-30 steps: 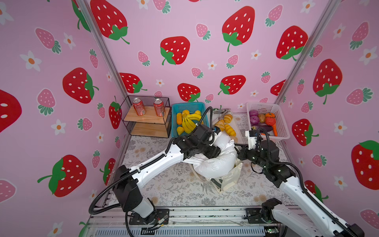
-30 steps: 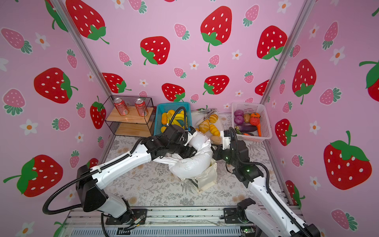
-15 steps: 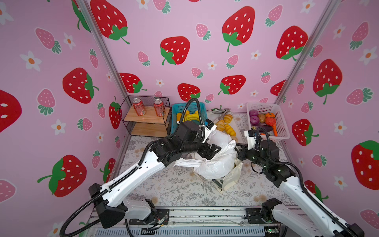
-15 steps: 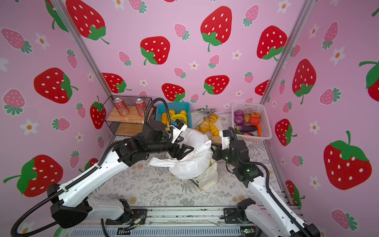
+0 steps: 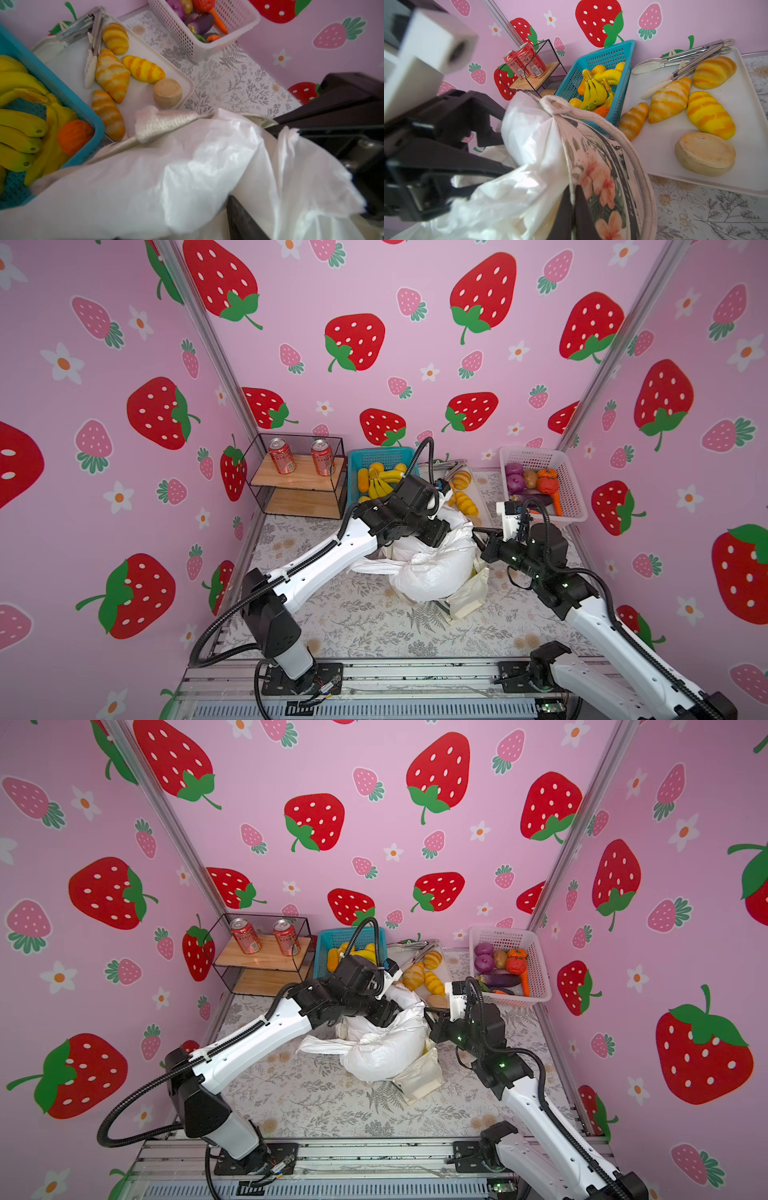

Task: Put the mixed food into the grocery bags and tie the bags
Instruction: 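Lower the white bag into the canvas tote with the left gripper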

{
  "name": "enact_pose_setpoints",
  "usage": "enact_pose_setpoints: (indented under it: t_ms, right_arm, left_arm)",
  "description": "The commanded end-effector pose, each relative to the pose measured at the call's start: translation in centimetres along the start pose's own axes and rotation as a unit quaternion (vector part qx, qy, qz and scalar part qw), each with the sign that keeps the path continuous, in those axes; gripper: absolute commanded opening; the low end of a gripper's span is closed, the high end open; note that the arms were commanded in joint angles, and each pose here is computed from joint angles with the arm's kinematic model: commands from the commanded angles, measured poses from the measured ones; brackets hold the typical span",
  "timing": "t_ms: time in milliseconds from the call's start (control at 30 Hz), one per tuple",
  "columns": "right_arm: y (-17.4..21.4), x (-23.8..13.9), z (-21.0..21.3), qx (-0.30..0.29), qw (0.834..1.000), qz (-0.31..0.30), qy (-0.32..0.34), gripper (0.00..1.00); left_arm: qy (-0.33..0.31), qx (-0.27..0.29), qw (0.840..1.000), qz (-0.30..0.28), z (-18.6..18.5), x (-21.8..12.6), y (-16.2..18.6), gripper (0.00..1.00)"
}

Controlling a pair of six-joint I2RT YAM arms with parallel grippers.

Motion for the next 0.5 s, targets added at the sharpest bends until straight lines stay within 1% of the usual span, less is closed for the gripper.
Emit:
enact_pose_setpoints:
  t_ms: [0,133,233,333,467]
  right_arm:
    - [-2.5,-0.9,1.5,-0.007,0.996,-0.078,-0.031,0.01]
    - [-2.1,-0.5,1.0,0.006,0.997,-0.072,-0.023,0.01]
    - [-1.6,0.0,0.5,0.011,0.998,-0.061,-0.018,0.01]
    - [-1.2,0.2,0.1,0.011,0.998,-0.054,-0.011,0.02]
    - [-0.8,0.2,-0.4,0.006,0.999,-0.050,0.004,0.01]
  left_arm:
    - [0.038,0.003,0.998,0.040,-0.9,1.9,2.3,0.61]
    - [0.044,-0.001,0.994,0.102,-0.5,5.9,5.5,0.61]
    - [0.037,-0.004,0.992,0.123,-0.2,7.5,6.5,0.61]
    - [0.027,0.000,0.994,0.105,-0.3,6.8,5.2,0.66]
    - [0.023,0.008,0.999,0.027,-1.3,2.7,2.1,0.75]
Point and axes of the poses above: each gripper's point midway between its finger pads, its own x axis out along the fingers, its own z axis along the line the jaws close on, y = z × x, the point moved 8 cm from there along -x, back along the fingers, and after that the axes turned 10 degrees about x, right-handed, at the moved point
